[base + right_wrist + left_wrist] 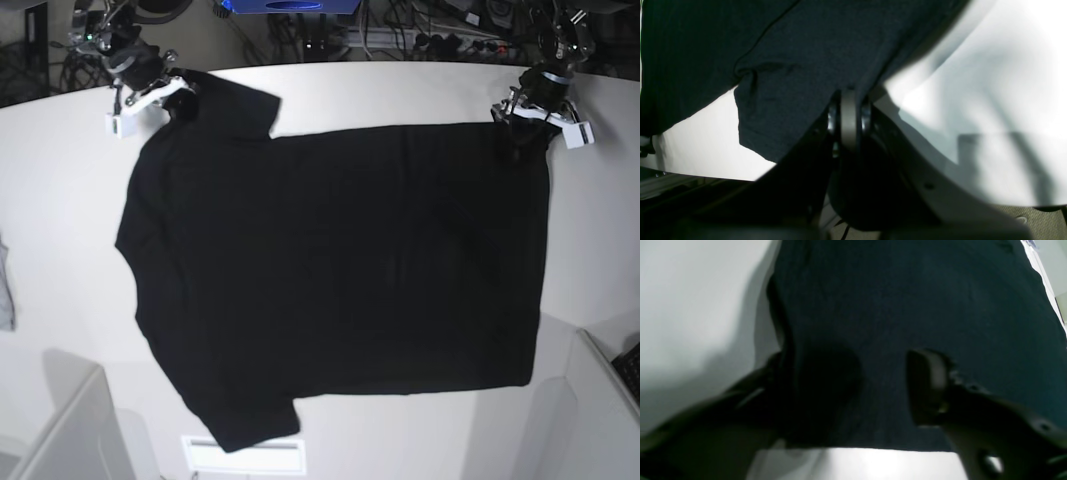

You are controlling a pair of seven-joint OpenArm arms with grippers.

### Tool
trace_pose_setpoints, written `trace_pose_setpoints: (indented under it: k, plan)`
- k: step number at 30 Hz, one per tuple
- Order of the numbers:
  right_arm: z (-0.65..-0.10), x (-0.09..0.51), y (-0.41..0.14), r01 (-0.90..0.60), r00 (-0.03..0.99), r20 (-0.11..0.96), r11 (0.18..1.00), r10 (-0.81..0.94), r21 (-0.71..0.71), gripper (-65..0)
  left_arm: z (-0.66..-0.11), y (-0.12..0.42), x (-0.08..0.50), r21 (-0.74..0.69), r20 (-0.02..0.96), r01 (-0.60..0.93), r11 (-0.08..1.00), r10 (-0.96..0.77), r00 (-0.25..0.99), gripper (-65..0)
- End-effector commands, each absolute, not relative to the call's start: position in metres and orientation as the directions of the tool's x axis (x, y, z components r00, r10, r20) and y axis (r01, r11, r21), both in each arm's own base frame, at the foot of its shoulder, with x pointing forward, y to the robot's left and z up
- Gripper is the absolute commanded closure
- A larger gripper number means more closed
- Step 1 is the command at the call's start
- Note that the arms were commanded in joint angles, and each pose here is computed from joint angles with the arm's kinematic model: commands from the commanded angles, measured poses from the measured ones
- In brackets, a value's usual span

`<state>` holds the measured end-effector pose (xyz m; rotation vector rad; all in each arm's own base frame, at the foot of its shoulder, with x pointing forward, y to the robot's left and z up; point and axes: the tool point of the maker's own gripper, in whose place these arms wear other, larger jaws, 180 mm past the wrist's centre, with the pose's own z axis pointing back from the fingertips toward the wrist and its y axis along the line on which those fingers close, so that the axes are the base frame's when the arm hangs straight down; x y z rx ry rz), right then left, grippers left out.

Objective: Fold the T-shirt properly
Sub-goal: 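Close both grippers on the shoulder edges of the shirt, then lift the shoulder edges with both grippers and pull toward the hem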

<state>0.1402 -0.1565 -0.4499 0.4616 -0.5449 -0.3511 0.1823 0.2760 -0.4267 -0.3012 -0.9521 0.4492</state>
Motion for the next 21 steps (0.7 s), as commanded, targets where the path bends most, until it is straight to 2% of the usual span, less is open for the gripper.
trace_pose_setpoints:
  k: [1,7,11,21]
  plan:
    - [-0.463,0.12,-0.164,0.225,0.847,0.351,0.868,-0.399,0.443,0.0,-0.445,0.272,0.164,-0.408,0.652,-0.257,0.876,0.476,0.591,-37.0]
    - [-0.463,0.12,-0.164,0.225,0.846,0.353,0.868,-0.4,0.443,0.0,-0.442,0.272,0.171,-0.412,0.662,-0.251,0.876,0.477,0.578,-17.9]
    - [-0.463,0.119,-0.164,0.225,0.846,0.352,0.868,-0.4,0.443,0.0,-0.45,0.274,0.168,-0.415,0.646,-0.271,0.868,0.491,0.585,0.0]
    - [-0.461,0.114,-0.179,0.265,0.83,0.358,0.867,-0.428,0.423,0.0,-0.454,0.275,0.156,-0.405,0.63,-0.282,0.87,0.489,0.603,0.0]
